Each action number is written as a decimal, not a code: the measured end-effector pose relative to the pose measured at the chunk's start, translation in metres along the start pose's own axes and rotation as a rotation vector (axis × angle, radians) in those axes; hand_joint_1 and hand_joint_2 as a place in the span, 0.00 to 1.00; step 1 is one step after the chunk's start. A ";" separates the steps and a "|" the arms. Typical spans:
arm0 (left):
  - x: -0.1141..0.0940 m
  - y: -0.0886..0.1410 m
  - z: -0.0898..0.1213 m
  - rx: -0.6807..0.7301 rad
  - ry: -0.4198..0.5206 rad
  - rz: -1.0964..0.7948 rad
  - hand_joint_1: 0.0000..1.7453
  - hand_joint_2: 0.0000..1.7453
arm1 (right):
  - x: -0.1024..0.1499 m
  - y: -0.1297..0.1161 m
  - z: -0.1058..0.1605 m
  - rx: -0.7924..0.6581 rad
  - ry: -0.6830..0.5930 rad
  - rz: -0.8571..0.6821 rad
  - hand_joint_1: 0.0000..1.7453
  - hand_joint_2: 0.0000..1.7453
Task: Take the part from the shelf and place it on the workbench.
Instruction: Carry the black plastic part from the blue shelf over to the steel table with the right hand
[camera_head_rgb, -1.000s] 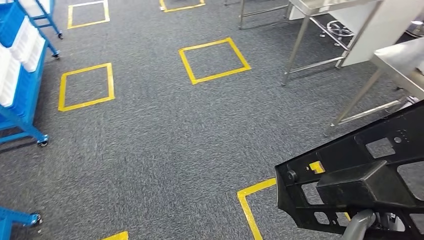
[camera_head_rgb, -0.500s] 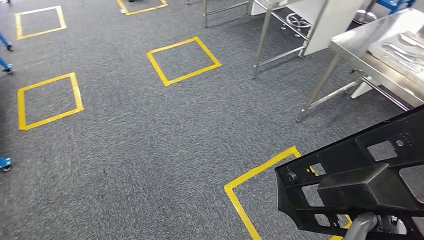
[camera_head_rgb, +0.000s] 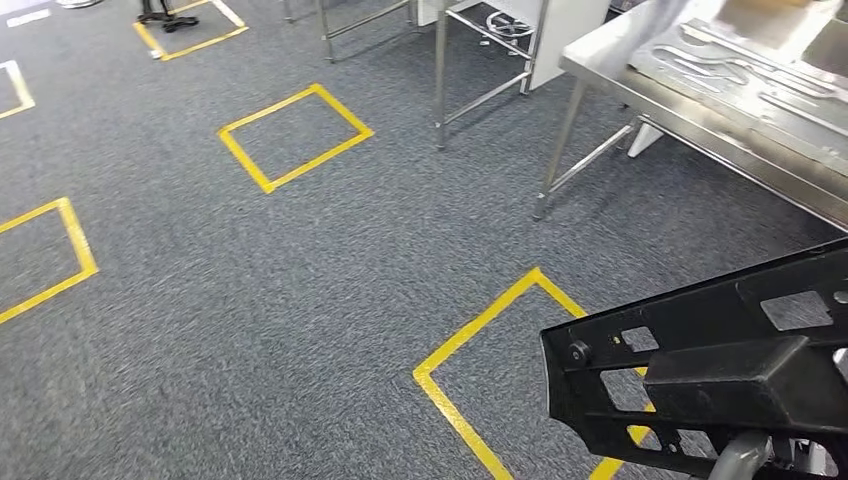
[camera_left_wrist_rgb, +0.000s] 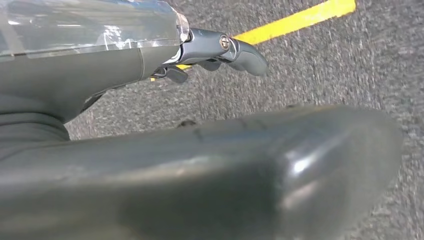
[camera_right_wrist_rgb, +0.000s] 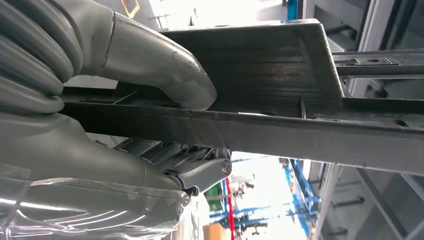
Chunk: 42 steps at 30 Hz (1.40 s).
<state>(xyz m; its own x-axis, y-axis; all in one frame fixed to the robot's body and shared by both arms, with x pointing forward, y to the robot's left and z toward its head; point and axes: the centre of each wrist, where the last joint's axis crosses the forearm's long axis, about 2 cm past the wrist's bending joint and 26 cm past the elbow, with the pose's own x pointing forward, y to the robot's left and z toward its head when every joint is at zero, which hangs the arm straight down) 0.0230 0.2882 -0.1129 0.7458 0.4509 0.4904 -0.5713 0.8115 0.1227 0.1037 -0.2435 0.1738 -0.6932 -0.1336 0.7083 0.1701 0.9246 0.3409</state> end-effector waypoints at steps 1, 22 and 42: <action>0.000 0.000 0.000 0.011 0.007 0.002 0.00 0.00 | -0.001 0.000 0.000 0.003 0.003 -0.006 1.00 1.00; 0.000 0.002 0.000 0.079 -0.004 0.060 0.00 0.00 | -0.012 0.001 0.001 0.036 0.032 -0.014 1.00 1.00; 0.011 0.003 -0.006 0.047 -0.069 0.067 0.00 0.00 | -0.023 0.015 -0.012 0.096 0.026 0.036 1.00 1.00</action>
<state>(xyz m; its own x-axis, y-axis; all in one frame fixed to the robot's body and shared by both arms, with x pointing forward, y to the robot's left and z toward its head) 0.0312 0.2978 -0.1122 0.6806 0.4755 0.5573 -0.6359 0.7613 0.1270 0.1304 -0.2307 0.1705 -0.6692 -0.1074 0.7353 0.1260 0.9587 0.2548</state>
